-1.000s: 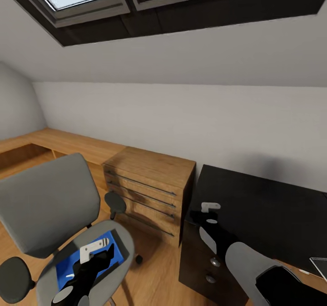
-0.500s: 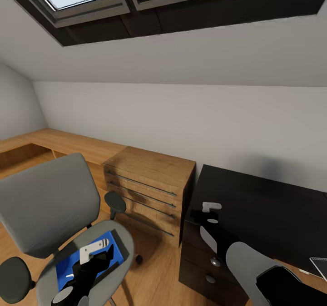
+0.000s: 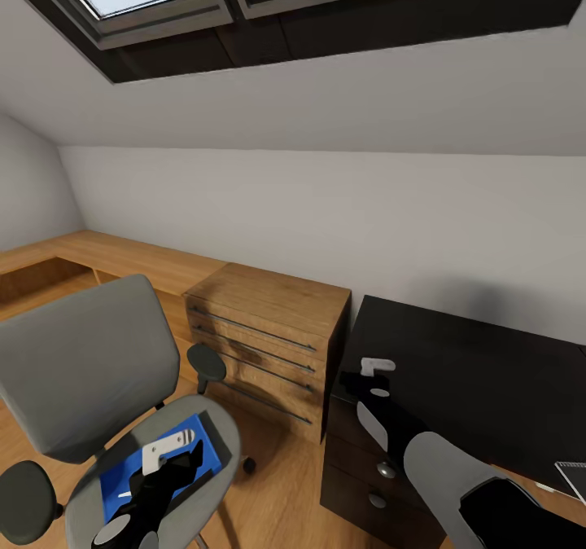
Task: In the bedroom, organize the workspace by keeping the computer under the desk, ensuring the monitor is on the desk, placing the keyboard on the desk next to the monitor, placing the mouse on the desk next to the keyboard, moving the folder from the swivel chair onto the desk next to the mouse, stacking the notebook on top of the folder with the pen on top of the notebook, and positioning the swivel chair next to the desk.
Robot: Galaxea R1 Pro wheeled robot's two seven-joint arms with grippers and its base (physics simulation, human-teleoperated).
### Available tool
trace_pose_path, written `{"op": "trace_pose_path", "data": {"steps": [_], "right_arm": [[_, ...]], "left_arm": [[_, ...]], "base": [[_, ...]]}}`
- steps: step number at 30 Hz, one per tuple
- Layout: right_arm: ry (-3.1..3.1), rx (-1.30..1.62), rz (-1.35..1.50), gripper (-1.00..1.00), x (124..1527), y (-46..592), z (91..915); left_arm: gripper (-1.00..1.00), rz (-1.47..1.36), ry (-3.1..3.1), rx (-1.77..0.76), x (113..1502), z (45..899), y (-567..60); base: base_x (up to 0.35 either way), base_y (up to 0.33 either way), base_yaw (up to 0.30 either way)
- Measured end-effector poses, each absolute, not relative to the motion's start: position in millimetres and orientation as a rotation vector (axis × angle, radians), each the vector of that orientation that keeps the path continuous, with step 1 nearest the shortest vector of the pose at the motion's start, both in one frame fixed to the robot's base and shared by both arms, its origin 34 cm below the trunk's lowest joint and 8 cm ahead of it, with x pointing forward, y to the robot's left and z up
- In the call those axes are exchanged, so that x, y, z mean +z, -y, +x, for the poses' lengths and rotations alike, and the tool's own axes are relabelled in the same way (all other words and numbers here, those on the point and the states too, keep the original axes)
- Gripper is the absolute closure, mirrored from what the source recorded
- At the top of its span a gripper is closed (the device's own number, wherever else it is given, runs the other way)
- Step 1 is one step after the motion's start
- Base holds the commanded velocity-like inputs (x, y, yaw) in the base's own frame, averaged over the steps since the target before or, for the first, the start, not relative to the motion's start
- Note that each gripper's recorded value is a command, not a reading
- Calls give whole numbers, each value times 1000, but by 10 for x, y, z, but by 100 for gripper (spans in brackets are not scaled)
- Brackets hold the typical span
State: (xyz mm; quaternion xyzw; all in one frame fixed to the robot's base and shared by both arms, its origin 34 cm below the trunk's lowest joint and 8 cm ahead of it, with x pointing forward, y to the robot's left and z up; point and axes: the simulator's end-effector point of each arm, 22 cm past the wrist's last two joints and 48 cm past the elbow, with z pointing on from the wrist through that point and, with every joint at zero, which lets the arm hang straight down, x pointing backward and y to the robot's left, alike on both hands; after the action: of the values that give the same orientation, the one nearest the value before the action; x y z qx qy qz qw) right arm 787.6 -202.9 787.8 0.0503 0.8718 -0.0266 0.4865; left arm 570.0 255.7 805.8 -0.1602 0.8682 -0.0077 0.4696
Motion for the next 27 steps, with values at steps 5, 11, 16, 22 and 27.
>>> {"op": "trace_pose_path", "data": {"steps": [5, 11, 16, 22, 27], "right_arm": [[-2121, -65, 121, -100, 7878, 2028, 7877], [-2121, -65, 121, -100, 7878, 2027, 7877], [-2121, -65, 121, -100, 7880, 2027, 7875], [-2121, -66, 121, -100, 7879, 2035, 7876], [-2123, -71, 122, -100, 7868, 2060, 7873]], "left_arm": [[-100, -393, -2127, -19, 8060, 5701, -2557], [-100, -393, -2127, -18, 8058, 5700, -2560], [-100, -392, -2128, -18, 8059, 5698, -2559], [-100, -393, -2128, -18, 8058, 5699, -2560], [-100, -393, -2124, -24, 8078, 5708, -2541]], "base": [[0, 0, 0], [0, 0, 0], [84, 0, 0], [97, 0, 0], [14, 0, 0]]}}
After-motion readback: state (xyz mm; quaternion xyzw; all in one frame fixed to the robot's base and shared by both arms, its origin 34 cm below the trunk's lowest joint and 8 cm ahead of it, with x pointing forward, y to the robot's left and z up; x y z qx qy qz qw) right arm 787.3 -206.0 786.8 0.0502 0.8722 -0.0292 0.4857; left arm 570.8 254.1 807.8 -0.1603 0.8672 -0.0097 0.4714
